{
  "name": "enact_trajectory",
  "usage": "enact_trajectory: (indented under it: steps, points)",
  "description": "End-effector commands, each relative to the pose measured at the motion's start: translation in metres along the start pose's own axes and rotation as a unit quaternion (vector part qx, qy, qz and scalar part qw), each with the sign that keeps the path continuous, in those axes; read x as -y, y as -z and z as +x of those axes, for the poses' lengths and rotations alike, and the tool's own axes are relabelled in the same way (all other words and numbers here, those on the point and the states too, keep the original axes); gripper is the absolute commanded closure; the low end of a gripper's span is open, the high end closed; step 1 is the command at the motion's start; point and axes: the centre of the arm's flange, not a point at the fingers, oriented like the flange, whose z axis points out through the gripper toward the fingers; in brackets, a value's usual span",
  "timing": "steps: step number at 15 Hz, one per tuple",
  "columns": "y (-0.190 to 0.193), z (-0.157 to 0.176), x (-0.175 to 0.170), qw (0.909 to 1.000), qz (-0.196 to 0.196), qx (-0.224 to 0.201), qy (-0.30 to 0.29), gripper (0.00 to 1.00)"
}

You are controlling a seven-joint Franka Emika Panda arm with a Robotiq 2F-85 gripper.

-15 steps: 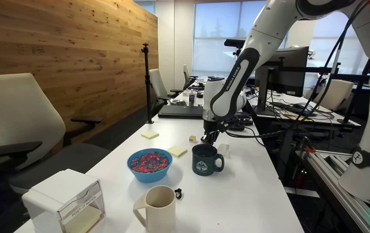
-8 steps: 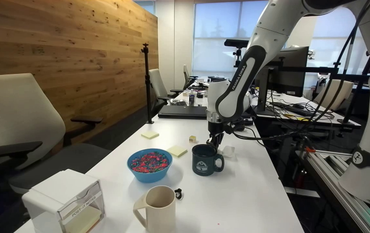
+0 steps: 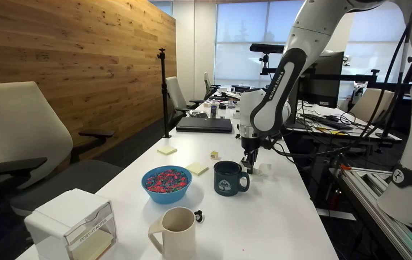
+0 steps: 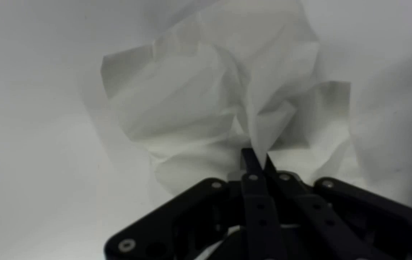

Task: Use the paper towel to wipe the table

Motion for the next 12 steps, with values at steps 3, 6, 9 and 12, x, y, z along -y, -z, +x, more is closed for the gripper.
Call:
enact_trajectory:
  steps: [3, 6, 9, 12]
  points:
    - [-0.003, 0.002, -0.032, 0.9997, -0.015, 0.003, -0.021, 1.0]
    - [-0.004, 0.008, -0.047, 0.999, -0.019, 0.003, -0.039, 1.0]
    - [-0.008, 0.014, -0.061, 0.9982, -0.022, 0.001, -0.056, 1.0]
    - [-0.007, 0.022, -0.064, 0.9976, -0.025, -0.003, -0.065, 1.0]
